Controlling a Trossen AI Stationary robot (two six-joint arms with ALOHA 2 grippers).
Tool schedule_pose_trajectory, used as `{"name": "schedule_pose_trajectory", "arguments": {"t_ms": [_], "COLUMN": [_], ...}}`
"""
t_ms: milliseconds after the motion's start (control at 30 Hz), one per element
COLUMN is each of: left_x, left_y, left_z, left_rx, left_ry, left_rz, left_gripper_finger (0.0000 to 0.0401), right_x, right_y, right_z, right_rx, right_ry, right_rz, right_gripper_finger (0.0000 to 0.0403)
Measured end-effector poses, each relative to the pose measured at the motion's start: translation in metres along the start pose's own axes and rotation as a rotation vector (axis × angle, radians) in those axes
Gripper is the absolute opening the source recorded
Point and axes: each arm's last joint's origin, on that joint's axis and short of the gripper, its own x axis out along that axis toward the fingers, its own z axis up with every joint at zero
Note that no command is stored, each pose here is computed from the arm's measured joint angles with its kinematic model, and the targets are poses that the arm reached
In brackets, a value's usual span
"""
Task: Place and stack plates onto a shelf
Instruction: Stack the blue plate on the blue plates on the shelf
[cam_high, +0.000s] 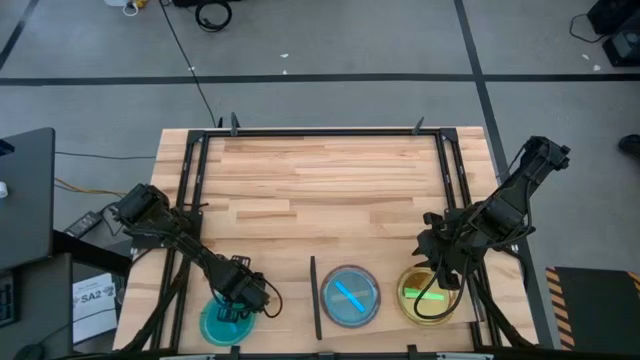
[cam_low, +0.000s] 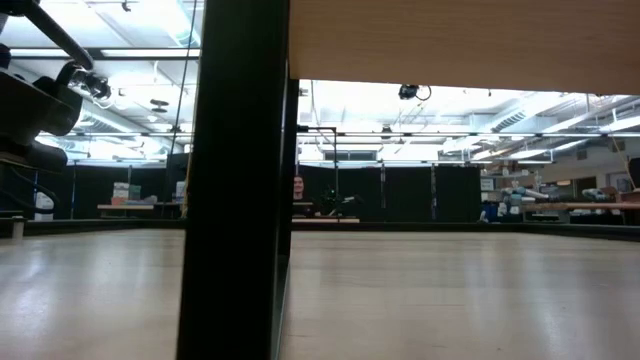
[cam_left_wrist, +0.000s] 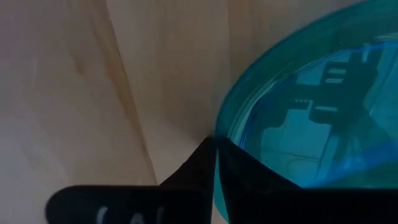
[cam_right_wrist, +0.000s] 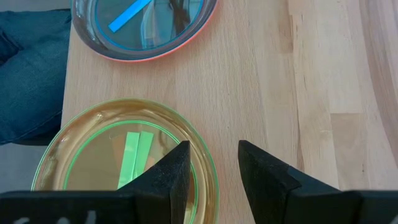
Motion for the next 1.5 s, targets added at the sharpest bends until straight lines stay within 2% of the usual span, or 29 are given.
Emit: {"name": "schedule_pose_trajectory", "arguments": {"t_ms": [200, 567, 1200, 1500], "left_x": [0.000, -0.008, -0.076, -0.116], "left_y": [0.000, -0.001, 0.001, 0.008], "left_z": [0.000, -0.002, -0.024, -0.045], "left_rx": [-0.002, -0.027, -0.069, -0.151], "left_ry": [0.013, 0.001, -0.210, -0.338], "left_rz": [-0.020, -0.054, -0.200, -0.312], "left_gripper_finger": [0.0007, 0.0004, 0.0003, 0.0002], "right_x": [0.000, 0.000, 0.000, 0.000], "right_y": [0.000, 0.000, 0.000, 0.000], "right_z": [0.000, 0.000, 0.000, 0.000], "right_rx": [0.000, 0.000, 0.000, 0.000], "right_ry": [0.000, 0.000, 0.000, 0.000], "right_rz": [0.000, 0.000, 0.000, 0.000], "right_gripper_finger": [0.0142, 0.0142, 0.0141, 0.0141]}}
